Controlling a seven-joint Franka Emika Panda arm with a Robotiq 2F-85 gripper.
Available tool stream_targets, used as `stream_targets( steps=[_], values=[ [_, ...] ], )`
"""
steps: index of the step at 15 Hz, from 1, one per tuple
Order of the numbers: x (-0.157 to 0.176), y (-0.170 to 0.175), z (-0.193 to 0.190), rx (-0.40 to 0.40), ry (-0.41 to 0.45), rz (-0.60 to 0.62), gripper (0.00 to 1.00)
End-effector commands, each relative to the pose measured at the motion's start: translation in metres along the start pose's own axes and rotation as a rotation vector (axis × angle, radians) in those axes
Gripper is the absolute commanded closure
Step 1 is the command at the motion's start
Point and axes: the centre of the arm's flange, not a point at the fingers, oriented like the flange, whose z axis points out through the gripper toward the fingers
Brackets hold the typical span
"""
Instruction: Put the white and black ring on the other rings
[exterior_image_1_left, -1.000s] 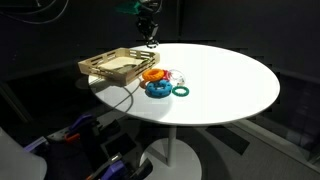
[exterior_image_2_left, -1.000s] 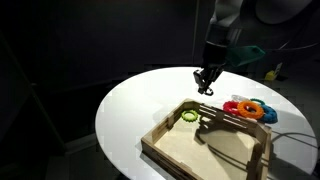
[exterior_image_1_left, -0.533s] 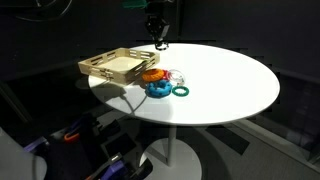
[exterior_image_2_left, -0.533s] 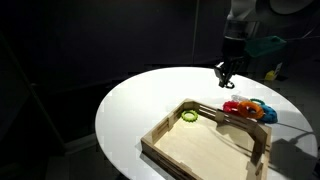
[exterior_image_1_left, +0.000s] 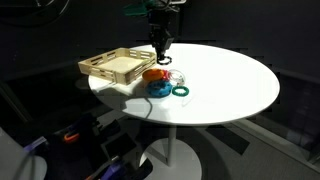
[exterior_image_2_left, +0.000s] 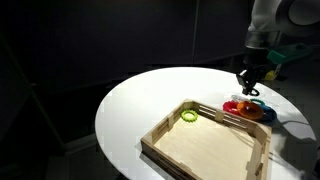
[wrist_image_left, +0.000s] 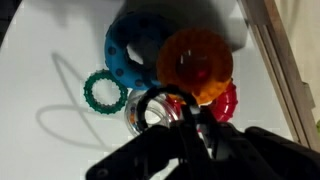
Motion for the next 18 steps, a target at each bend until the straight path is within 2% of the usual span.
stream_targets(
  steps=[1, 2, 3, 4, 10, 12, 18],
  values=[
    [-0.016, 0.012, 0.012, -0.019, -0.031, 0.015, 0.91],
    [-0.018, 0.013, 0.015, -0.021, -0.039, 0.014, 0.61],
    [-0.020, 0.014, 0.018, -0.022, -0.046, 0.013, 0.60],
    [-0.022, 0.014, 0.019, -0.024, -0.051, 0.011, 0.53],
    [-0.024, 0.013, 0.008, 0.010, -0.055, -0.015, 0.06],
    [-0.024, 0.012, -0.002, 0.034, -0.055, -0.037, 0.00],
    [-0.034, 0.008, -0.042, 0.115, -0.091, -0.146, 0.00]
  ],
)
